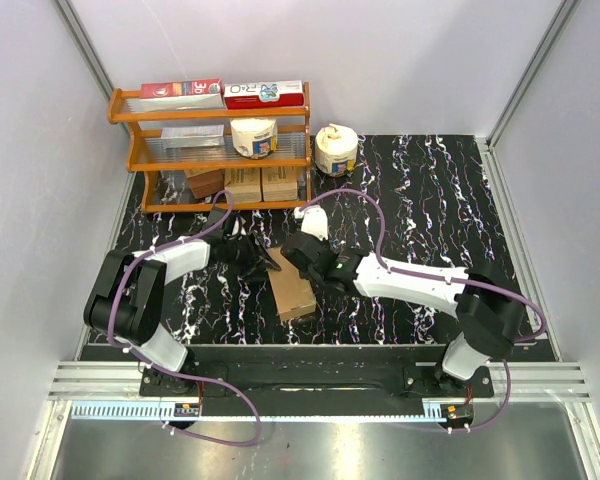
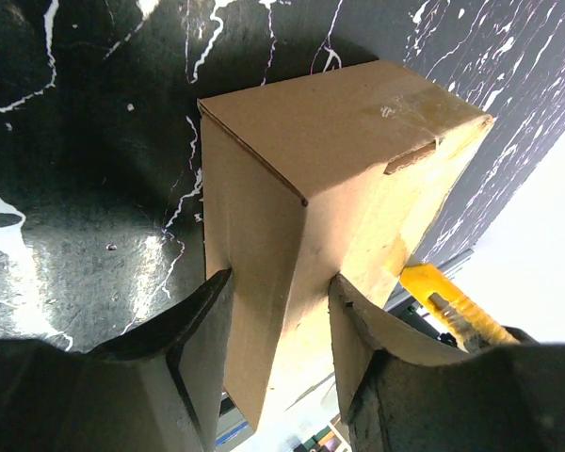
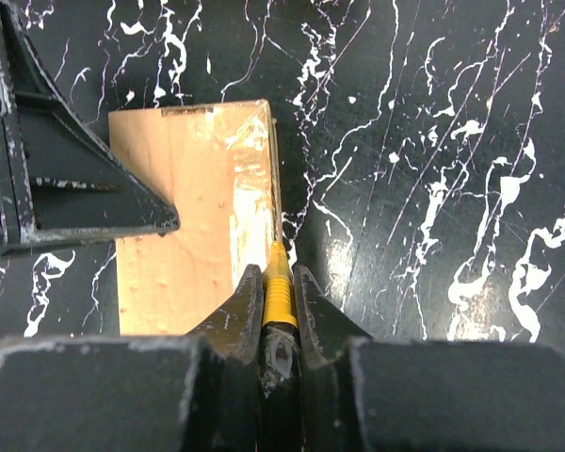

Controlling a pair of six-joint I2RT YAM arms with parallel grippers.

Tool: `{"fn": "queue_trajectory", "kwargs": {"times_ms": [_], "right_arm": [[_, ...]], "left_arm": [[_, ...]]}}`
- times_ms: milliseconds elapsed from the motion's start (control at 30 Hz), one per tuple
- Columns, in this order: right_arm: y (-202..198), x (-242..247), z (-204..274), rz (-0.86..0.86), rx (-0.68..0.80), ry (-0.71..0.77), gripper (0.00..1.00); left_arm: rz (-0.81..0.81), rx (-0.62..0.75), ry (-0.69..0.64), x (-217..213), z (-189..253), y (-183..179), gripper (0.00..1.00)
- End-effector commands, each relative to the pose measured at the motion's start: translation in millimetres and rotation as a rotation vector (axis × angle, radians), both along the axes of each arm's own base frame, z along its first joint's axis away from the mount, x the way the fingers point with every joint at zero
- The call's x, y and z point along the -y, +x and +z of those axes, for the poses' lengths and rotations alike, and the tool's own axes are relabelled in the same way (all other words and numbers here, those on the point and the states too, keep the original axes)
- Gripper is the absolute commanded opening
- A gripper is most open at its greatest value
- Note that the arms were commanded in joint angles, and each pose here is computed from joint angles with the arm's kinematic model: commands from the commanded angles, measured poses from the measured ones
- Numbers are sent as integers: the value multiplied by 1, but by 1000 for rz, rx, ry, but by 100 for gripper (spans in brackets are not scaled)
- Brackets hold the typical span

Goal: Unpack the express box

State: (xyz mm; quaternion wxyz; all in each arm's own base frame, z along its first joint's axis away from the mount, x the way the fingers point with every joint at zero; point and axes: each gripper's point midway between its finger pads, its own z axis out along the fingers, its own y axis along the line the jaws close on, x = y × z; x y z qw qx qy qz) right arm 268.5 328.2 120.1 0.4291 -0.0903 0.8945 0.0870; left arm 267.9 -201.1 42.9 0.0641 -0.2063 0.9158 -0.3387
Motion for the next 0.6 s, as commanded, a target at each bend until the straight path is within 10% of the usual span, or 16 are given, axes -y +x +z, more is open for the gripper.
{"fn": "queue_trajectory", "kwargs": {"times_ms": [0,567], "right_arm": [[-23,7,11,30,-40,11,0],[-71,28,6,105,-191,83,0]], "left_arm": [[82,-56,84,-14,-21,-1,41],[114,-85,110,-20,-29,-5,39]]}}
